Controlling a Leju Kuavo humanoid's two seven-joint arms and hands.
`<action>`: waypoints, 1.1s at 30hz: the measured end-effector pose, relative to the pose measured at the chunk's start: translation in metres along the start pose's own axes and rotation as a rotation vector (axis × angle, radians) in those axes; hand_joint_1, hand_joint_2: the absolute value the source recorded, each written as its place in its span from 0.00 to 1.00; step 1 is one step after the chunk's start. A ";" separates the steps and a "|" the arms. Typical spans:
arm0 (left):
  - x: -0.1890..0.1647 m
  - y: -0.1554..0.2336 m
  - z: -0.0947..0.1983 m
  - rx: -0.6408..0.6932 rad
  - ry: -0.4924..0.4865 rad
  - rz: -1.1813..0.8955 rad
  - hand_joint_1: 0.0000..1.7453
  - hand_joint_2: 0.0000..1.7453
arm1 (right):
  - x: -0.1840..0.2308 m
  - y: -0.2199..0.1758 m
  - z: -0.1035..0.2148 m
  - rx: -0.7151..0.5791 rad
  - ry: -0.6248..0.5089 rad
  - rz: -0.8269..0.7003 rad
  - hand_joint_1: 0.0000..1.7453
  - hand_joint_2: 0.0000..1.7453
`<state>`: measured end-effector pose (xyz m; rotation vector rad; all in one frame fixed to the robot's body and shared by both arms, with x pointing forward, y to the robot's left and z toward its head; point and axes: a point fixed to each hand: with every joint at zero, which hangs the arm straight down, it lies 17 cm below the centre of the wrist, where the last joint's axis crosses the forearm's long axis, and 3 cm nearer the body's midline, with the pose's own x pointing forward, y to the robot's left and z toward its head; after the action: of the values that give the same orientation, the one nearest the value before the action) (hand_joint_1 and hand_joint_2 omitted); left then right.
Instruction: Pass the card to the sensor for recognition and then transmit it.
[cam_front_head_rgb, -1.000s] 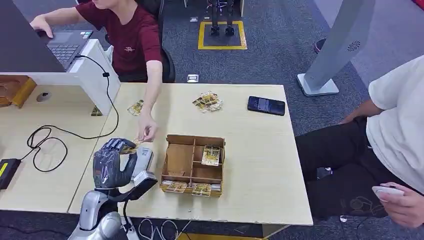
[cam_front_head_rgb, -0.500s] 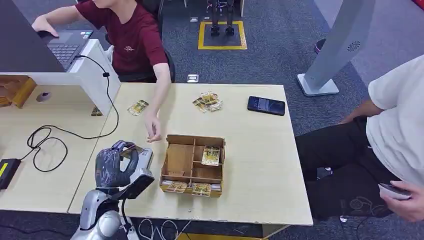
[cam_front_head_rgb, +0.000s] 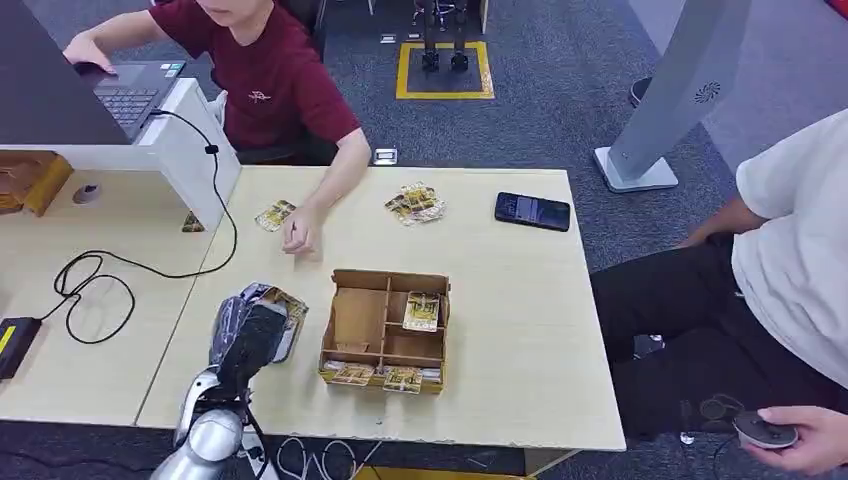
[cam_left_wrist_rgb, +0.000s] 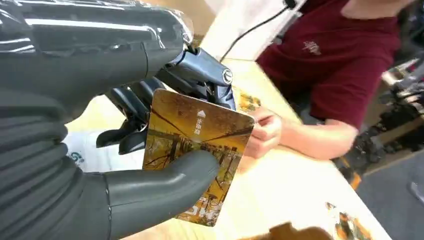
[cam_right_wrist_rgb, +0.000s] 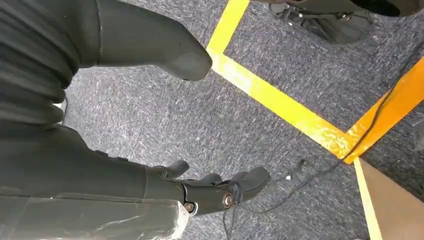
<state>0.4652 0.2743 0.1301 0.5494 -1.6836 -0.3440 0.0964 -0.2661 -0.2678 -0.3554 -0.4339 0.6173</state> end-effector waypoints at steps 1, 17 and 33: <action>-0.005 0.003 -0.002 0.011 0.018 0.001 1.00 1.00 | 0.000 0.000 0.000 0.000 0.000 0.000 0.00 1.00; -0.076 0.027 -0.001 0.098 0.192 -0.083 1.00 1.00 | 0.001 0.001 0.000 0.001 0.000 0.002 0.00 1.00; -0.099 0.020 0.004 0.085 0.255 -0.114 1.00 1.00 | 0.001 0.001 0.001 0.000 0.002 -0.006 0.00 1.00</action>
<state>0.4693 0.3441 0.0565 0.7233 -1.4284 -0.2730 0.0961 -0.2642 -0.2677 -0.3549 -0.4328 0.6111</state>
